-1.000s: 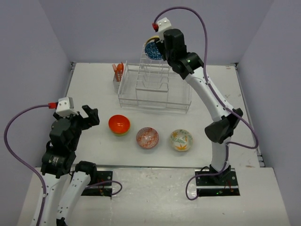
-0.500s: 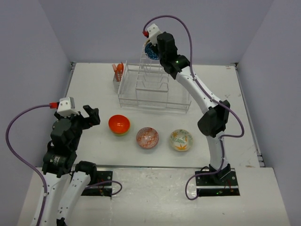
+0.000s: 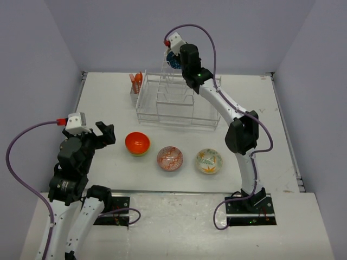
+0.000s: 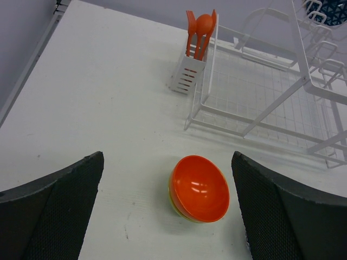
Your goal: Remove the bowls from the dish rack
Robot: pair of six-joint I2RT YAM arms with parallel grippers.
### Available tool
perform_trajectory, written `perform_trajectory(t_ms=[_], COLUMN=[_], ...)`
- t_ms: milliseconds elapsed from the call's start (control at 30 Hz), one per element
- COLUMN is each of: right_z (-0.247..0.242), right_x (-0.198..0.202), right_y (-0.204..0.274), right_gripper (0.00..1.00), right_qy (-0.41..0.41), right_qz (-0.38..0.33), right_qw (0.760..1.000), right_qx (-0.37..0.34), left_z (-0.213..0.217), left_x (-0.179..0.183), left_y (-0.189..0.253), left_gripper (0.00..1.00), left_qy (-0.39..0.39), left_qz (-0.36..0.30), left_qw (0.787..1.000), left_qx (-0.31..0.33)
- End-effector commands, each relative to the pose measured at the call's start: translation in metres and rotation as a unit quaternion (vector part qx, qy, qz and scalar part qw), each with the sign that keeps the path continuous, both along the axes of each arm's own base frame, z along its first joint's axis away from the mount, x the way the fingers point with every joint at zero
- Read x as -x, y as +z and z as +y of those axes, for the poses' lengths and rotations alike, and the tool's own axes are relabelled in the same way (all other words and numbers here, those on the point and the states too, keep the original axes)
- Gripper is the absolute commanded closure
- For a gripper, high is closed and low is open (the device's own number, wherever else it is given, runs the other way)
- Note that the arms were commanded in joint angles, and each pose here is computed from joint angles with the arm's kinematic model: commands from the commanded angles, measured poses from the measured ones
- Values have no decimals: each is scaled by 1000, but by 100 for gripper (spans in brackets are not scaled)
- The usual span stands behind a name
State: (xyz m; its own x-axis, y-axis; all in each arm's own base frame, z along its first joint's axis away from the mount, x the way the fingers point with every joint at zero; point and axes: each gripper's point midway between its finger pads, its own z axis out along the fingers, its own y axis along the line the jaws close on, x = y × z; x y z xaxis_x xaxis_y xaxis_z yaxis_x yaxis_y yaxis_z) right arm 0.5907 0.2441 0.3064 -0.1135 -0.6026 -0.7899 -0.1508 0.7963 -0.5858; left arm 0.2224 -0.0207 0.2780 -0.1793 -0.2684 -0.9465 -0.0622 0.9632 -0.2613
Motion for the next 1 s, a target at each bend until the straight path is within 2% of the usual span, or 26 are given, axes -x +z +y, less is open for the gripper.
perform_trajectory(t_ms=[0, 133, 200, 433, 467, 967], right_z=[-2, -4, -6, -8, -10, -21], right_x=[2, 2, 2, 9, 11, 27], right_y=[43, 46, 47, 60, 64, 96], right_gripper=[75, 81, 91, 96, 100, 100], right_qy=[-7, -14, -18, -22, -24, -31], right_qz=[-67, -75, -79, -94, -100, -140], right_qw=[997, 996, 996, 994, 993, 984], right_qx=[-41, -46, -47, -60, -67, -103], left_z=[-4, -5, -6, -7, -7, -6], left_x=[-2, -2, -2, -1, -1, 0], left_y=[7, 8, 8, 10, 9, 10], left_gripper=[0, 0, 0, 0, 0, 0], left_qy=[-12, -16, -17, -20, -20, -19], left_qz=[-24, -27, -27, -31, -30, -33], left_qw=[1000, 1000, 999, 999, 999, 999], left_qx=[-5, -4, -4, -2, -3, -2])
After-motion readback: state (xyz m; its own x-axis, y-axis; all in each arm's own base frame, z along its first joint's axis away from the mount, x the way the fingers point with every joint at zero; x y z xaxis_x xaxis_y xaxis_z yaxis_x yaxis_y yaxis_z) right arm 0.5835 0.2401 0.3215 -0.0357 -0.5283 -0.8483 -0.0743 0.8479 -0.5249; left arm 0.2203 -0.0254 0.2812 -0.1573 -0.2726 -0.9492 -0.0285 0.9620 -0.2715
